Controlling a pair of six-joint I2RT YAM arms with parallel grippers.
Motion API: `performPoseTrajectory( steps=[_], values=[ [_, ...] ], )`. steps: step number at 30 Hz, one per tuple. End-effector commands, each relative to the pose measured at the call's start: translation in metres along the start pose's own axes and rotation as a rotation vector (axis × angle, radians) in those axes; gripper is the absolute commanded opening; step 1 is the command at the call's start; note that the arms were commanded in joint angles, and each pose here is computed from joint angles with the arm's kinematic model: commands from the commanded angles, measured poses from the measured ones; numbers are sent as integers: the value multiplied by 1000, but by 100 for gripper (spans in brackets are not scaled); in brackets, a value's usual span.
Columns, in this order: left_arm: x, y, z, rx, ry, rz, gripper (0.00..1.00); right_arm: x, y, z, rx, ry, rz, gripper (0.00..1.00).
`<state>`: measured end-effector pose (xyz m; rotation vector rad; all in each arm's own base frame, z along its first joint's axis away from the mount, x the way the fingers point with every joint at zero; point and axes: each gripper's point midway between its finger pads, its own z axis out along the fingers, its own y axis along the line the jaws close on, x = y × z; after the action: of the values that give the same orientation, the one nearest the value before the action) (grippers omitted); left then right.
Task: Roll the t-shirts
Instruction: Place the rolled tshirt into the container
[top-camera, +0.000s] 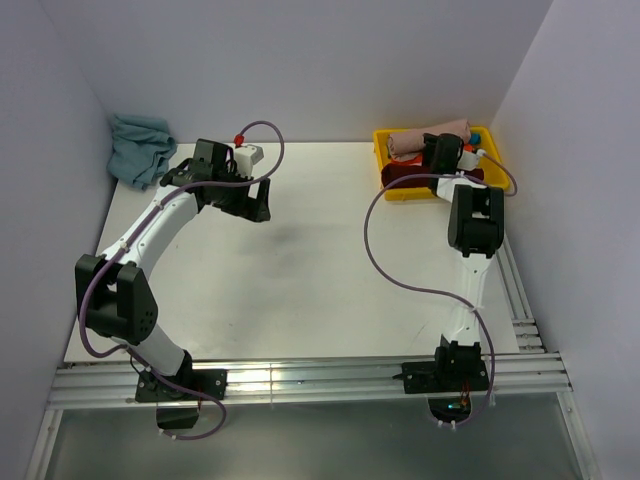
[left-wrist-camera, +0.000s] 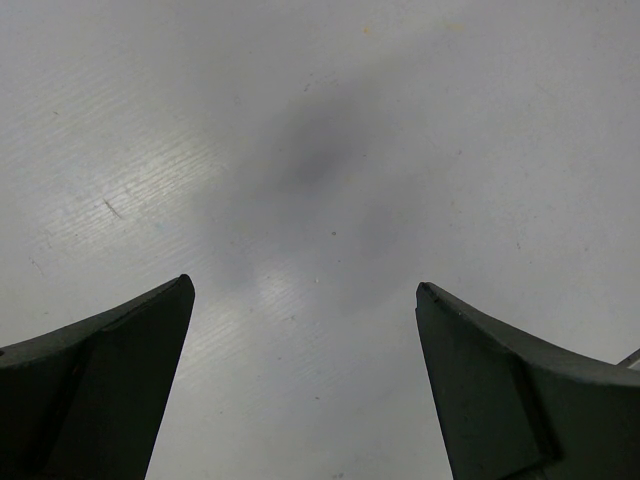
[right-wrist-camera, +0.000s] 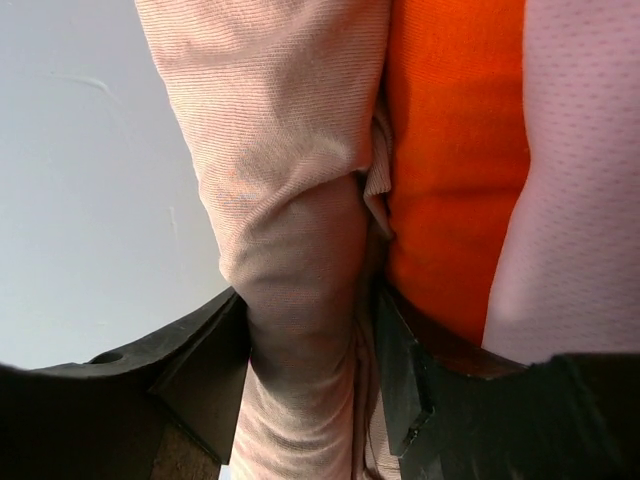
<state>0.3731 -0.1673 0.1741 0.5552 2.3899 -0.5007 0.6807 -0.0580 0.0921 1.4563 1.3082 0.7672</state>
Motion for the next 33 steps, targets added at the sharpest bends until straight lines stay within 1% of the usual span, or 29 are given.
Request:
performPoseTrajectory(
  steps=[1, 8, 17, 20, 21, 25, 33],
  values=[
    [-21, -5, -10, 15, -64, 28, 99, -14, 23, -19, 7, 4, 10, 57],
    [-19, -4, -8, 16, -59, 25, 99, -19, 31, -26, 17, 23, 16, 61],
    [-19, -4, -6, 19, -55, 24, 99, -25, 33, -22, 58, 45, 17, 62],
    [-17, -4, -5, 19, -51, 22, 99, -25, 42, -20, 37, 57, 0, 62],
    [-17, -4, -4, 19, -54, 23, 99, -24, 51, -19, 15, 67, -9, 62],
    [-17, -4, -3, 22, -50, 23, 99, -23, 49, -12, 25, 80, -15, 62],
    [-16, -4, -2, 25, -47, 26, 99, -26, 42, -18, 38, 77, -9, 63]
  ],
)
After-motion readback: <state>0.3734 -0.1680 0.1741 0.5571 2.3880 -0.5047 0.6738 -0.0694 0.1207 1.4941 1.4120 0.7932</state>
